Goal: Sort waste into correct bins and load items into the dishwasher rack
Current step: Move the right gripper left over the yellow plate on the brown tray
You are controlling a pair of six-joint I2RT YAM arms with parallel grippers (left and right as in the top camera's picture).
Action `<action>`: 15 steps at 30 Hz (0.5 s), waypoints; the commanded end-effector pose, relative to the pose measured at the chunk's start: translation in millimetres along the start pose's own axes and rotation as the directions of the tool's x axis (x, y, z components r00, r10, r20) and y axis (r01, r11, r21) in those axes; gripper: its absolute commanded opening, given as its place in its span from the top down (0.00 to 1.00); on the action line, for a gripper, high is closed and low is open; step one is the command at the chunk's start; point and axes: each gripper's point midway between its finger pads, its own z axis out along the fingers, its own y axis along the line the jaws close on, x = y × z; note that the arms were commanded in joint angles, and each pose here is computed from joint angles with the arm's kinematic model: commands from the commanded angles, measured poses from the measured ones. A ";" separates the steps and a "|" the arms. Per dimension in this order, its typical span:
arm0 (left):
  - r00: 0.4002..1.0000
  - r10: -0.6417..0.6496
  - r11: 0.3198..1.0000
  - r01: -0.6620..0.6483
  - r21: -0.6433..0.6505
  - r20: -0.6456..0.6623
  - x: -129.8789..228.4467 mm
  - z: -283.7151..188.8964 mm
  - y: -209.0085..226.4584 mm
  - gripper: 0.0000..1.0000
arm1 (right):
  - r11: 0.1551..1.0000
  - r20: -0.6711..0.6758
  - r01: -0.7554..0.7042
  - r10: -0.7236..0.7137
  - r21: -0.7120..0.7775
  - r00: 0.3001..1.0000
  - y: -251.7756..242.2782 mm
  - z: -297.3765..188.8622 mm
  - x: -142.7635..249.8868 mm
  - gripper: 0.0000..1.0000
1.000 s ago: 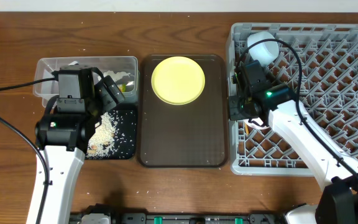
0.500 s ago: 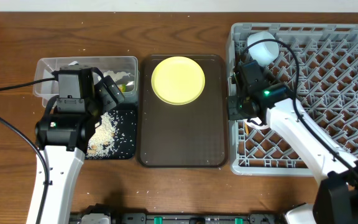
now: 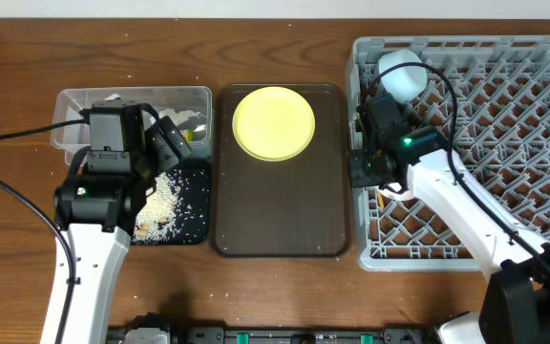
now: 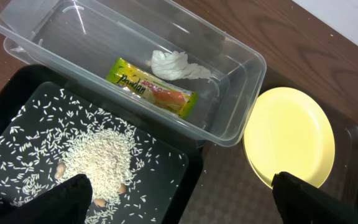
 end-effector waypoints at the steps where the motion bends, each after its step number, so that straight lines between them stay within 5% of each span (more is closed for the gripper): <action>1: 1.000 0.001 1.000 -0.001 0.002 0.018 -5.7 -4.0 -0.4 0.04 | 0.999 -0.032 0.028 -0.027 0.022 0.999 -2.1 3.1 7.9 0.93; 15: 1.000 0.001 1.000 -0.001 0.002 0.018 -5.7 -4.0 -0.4 0.05 | 0.998 0.047 0.060 -0.062 0.028 0.997 1.0 -14.4 -17.6 0.71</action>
